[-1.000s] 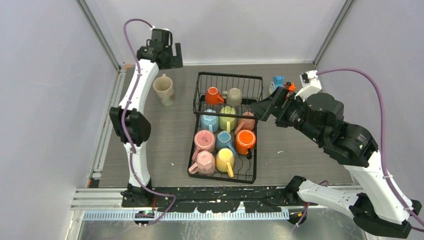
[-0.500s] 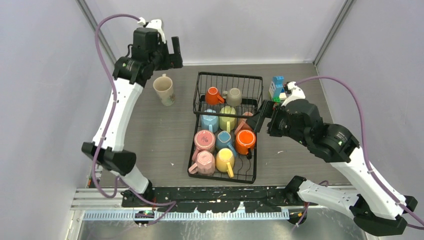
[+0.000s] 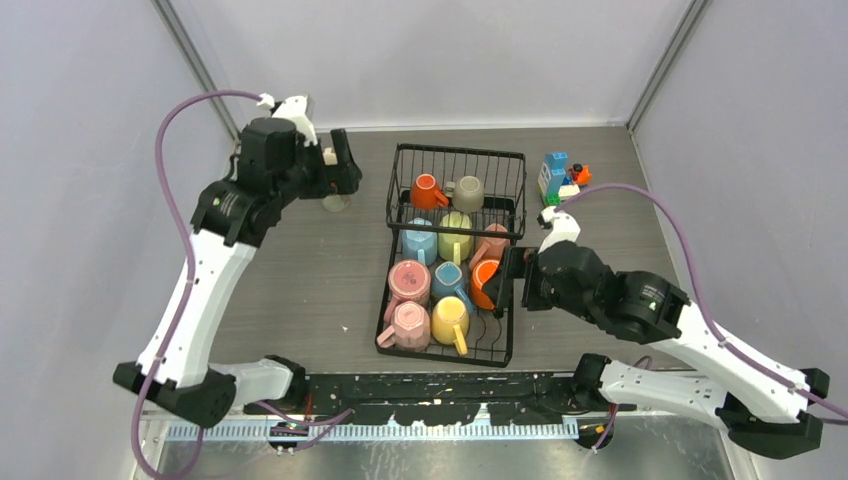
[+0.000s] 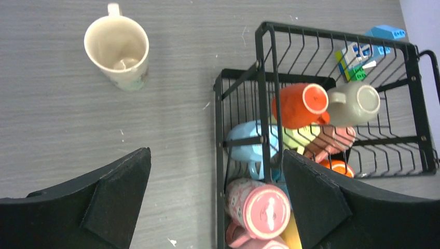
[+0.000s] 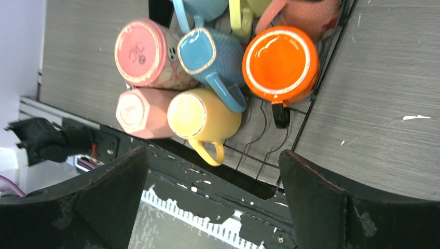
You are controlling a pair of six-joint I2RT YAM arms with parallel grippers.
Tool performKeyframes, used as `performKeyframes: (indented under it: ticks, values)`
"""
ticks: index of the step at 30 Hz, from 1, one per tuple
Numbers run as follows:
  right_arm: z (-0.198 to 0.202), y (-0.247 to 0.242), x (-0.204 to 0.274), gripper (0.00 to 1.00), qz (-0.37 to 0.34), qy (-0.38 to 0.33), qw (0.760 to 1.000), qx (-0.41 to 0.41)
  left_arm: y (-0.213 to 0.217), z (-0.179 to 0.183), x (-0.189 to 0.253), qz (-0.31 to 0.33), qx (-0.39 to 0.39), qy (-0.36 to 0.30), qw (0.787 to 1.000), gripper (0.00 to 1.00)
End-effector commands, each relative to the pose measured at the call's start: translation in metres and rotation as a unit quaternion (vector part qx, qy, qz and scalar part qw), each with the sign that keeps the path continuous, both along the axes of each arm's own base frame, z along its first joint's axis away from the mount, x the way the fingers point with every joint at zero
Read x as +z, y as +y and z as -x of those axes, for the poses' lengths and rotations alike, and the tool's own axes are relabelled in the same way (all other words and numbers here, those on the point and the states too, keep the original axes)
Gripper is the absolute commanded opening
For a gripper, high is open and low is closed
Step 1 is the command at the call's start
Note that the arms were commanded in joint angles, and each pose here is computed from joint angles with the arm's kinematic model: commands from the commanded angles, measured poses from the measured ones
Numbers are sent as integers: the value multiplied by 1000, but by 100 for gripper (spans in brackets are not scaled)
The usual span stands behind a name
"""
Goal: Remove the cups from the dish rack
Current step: Place the cup at the center of the board, then unload the cup from the dish rack.
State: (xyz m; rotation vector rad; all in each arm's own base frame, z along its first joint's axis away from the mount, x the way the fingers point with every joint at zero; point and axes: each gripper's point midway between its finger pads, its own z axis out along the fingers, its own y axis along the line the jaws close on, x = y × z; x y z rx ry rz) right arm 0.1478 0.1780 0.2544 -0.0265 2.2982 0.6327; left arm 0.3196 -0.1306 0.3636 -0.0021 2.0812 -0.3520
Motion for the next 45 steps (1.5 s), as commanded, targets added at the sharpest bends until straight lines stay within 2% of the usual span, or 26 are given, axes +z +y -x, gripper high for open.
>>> performKeyframes:
  ticks: [1, 5, 12, 17, 26, 38, 45]
  values:
    - [-1, 10, -7, 100, -5, -19, 1000, -18, 4, 31, 2, 25, -7, -2, 1000, 100]
    - [10, 29, -26, 100, 9, -20, 1000, 6, 9, 53, -7, 35, -9, 9, 999, 100]
    - [24, 61, -65, 100, 88, -39, 995, 38, 16, 80, -20, 51, -8, 21, 998, 100]
    - [24, 75, -89, 98, 119, -36, 991, 51, 19, 93, -26, 61, -7, 26, 998, 100]
    - [29, 88, -118, 86, 150, -14, 986, 69, 25, 103, -24, 63, -3, 20, 998, 100]
    - [37, 90, -152, 62, 169, 16, 982, 79, 26, 99, -20, 64, 3, 11, 998, 100]
    - [42, 93, -175, 53, 184, 34, 978, 88, 25, 96, -22, 63, 5, 12, 998, 100]
